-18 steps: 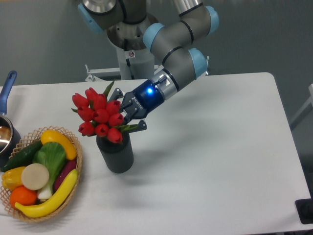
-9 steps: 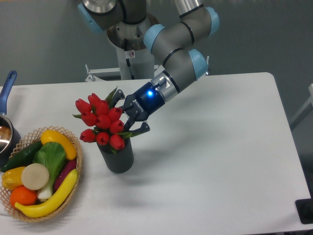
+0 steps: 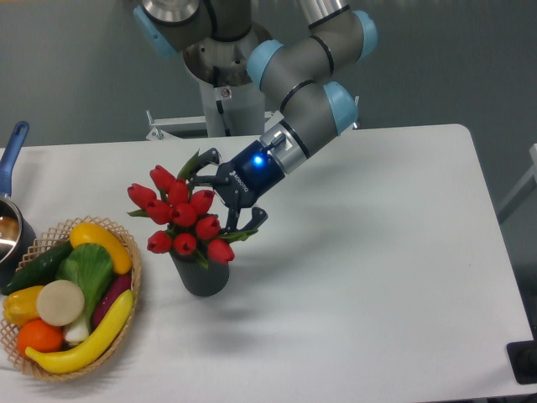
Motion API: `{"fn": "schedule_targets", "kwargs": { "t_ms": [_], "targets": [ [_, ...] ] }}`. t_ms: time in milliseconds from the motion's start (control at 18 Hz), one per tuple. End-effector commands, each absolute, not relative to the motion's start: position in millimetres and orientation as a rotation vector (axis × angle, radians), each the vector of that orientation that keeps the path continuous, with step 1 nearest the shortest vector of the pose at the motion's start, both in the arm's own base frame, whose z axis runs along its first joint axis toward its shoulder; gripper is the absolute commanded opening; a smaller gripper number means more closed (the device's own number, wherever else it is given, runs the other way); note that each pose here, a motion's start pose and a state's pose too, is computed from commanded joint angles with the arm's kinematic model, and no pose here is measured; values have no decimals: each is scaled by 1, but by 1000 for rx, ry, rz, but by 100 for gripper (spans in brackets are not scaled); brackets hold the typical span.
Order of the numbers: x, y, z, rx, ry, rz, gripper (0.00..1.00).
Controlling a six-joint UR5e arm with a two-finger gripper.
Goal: Insert the flowers into the vase
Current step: 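Open the gripper and lift it away from the tulips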
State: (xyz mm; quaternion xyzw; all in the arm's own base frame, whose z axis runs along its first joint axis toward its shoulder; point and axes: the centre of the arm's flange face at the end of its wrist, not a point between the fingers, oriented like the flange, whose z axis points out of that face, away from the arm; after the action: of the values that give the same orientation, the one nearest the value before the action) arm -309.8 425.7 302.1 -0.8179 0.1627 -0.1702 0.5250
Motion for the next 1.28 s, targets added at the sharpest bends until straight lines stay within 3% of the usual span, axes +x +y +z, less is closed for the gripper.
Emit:
{"fn": "schedule_targets", "kwargs": {
  "t_ms": [333,1056,1278],
  "targets": [
    [-330,405,339,-2096,439,-229,100],
    [-433,373,492,-2485,611,457,100],
    [-439,360,488,-2573,879,491,100]
  ]
}}
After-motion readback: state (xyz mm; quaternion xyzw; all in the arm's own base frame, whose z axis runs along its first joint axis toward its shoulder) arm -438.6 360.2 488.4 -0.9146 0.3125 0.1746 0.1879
